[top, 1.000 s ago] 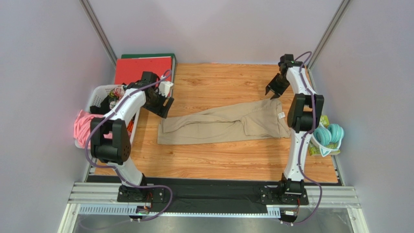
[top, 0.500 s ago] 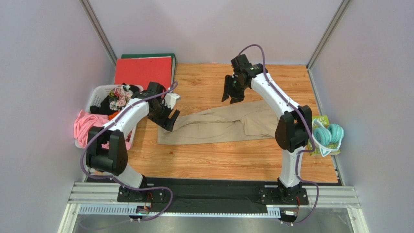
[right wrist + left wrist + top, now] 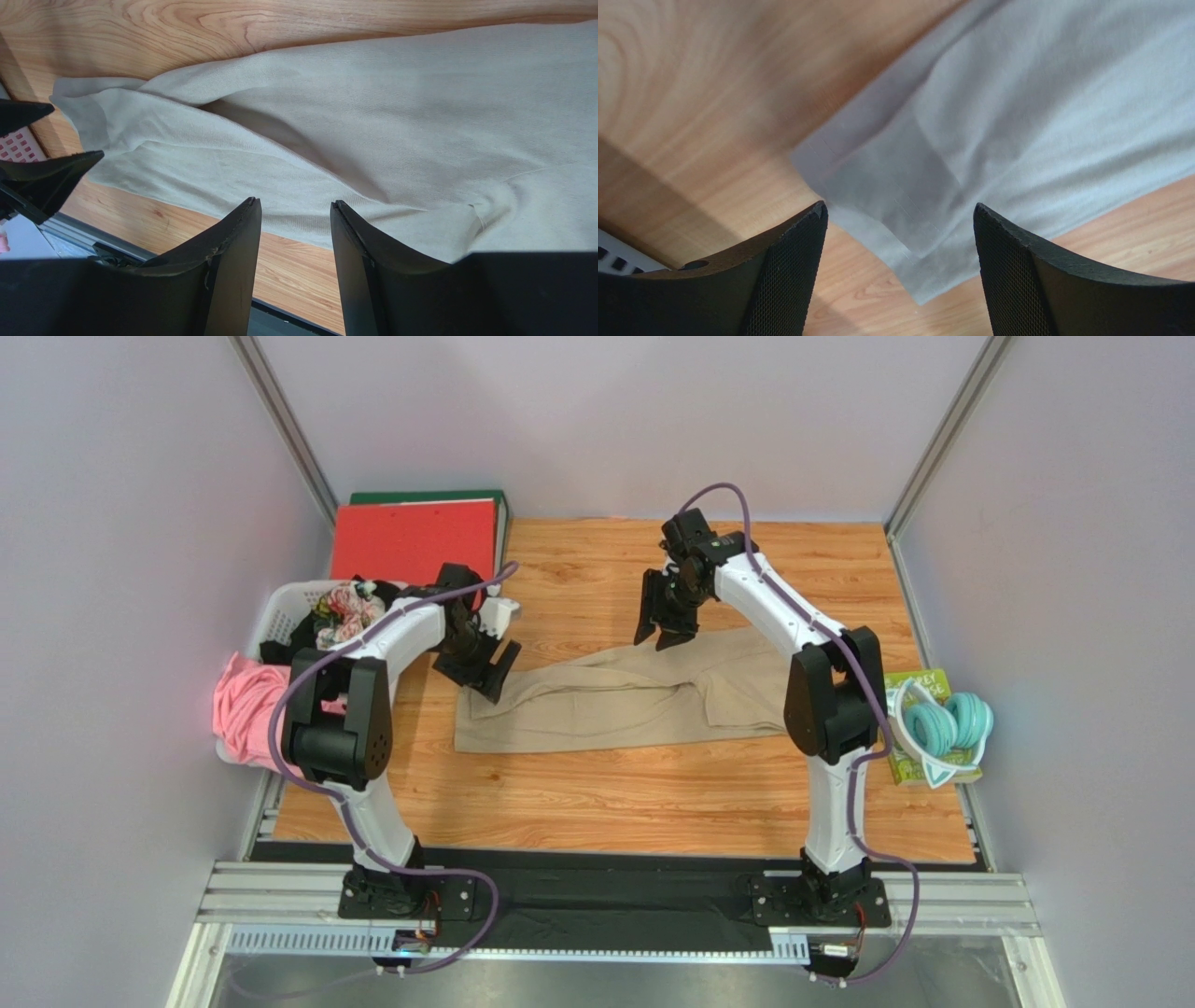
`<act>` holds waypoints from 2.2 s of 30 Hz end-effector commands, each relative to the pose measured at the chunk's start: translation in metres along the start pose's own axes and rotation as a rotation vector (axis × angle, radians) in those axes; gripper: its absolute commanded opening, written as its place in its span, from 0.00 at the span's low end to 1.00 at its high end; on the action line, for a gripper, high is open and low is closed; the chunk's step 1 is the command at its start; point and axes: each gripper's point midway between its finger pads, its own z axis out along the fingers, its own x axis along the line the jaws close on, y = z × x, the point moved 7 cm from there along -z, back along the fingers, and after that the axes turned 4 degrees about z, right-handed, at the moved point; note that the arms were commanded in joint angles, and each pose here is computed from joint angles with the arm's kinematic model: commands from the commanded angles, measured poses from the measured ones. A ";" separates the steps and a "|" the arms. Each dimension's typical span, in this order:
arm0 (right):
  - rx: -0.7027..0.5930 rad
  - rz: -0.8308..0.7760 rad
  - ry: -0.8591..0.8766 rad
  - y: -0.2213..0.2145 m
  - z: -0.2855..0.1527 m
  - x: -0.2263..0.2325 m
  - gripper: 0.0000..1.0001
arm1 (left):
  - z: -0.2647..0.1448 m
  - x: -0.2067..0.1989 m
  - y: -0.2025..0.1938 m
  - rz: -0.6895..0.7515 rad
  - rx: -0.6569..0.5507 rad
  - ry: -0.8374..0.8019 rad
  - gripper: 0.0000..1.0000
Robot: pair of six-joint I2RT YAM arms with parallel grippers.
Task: Fold and stack the t-shirts
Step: Fold the tshirt
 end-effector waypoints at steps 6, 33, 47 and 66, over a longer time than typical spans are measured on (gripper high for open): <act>0.016 -0.022 0.030 -0.002 0.013 0.004 0.43 | 0.000 0.018 0.033 -0.042 -0.075 0.004 0.65; 0.021 -0.006 -0.022 -0.010 0.017 -0.010 0.41 | -0.011 0.023 0.019 -0.047 -0.083 0.017 0.00; 0.035 0.027 -0.043 -0.011 0.025 -0.024 0.40 | -0.078 0.029 0.050 -0.005 -0.205 0.091 0.00; 0.041 0.047 -0.033 -0.011 0.027 -0.035 0.40 | -0.086 0.059 0.105 0.041 -0.222 0.135 0.00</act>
